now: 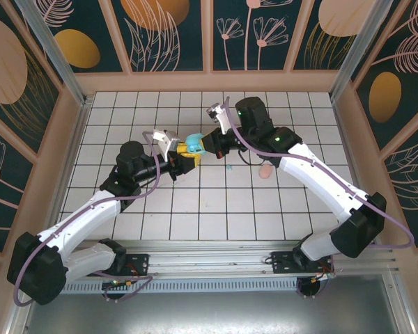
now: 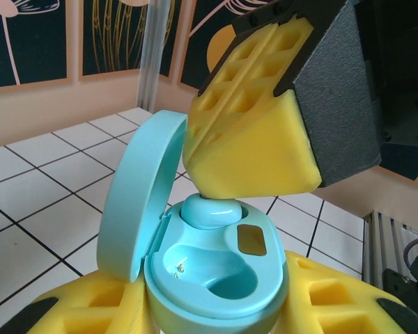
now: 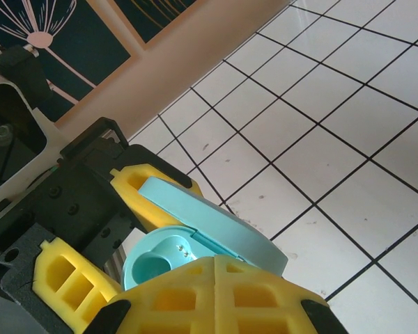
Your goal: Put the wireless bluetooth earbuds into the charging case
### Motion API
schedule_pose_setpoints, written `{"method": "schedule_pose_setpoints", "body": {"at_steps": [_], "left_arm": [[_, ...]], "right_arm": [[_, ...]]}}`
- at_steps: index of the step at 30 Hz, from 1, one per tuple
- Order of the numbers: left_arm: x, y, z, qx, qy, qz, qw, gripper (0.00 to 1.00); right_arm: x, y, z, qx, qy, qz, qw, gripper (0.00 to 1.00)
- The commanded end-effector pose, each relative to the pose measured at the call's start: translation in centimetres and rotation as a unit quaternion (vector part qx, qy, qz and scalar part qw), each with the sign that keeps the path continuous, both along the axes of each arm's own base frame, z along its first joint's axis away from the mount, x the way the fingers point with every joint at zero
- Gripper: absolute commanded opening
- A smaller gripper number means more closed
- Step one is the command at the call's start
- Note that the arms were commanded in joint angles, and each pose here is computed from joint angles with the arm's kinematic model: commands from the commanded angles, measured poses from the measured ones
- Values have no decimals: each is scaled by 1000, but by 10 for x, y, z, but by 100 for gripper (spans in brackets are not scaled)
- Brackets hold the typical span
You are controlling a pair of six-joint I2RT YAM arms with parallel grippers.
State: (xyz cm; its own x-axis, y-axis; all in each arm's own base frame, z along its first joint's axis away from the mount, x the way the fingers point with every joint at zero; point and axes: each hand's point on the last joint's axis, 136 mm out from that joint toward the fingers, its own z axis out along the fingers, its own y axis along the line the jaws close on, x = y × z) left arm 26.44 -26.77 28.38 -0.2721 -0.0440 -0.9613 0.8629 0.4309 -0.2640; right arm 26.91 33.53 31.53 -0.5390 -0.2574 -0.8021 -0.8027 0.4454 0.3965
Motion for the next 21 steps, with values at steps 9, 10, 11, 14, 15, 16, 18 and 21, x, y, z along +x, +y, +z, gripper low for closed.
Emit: {"method": "schedule_pose_setpoints", "body": {"at_steps": [9, 10, 11, 14, 15, 16, 18, 21], "left_arm": [[-6, -3, 21, -18, -34, -14, 999, 0], [-6, -3, 21, -19, -34, -13, 999, 0], [-6, -3, 22, -19, -35, -14, 999, 0], [-6, -3, 21, -19, -34, -14, 999, 0], [-5, -3, 21, -19, -34, -14, 999, 0], [-5, -3, 21, -19, -34, -12, 999, 0], [-5, -3, 21, -18, -35, -12, 999, 0], [-5, -3, 21, -19, -35, -11, 999, 0]], "right_arm": [[-4, -6, 36, 21, -37, 1, 999, 0], [-4, -6, 36, 21, -37, 1, 999, 0], [-4, -6, 36, 21, -38, 2, 999, 0], [-5, -5, 37, 22, -36, 6, 999, 0], [-6, -5, 38, 22, -36, 6, 999, 0], [-7, -6, 39, 23, -37, 7, 999, 0], [-8, -7, 39, 24, -36, 5, 999, 0], [-10, -9, 38, 24, -36, 2, 999, 0]]}}
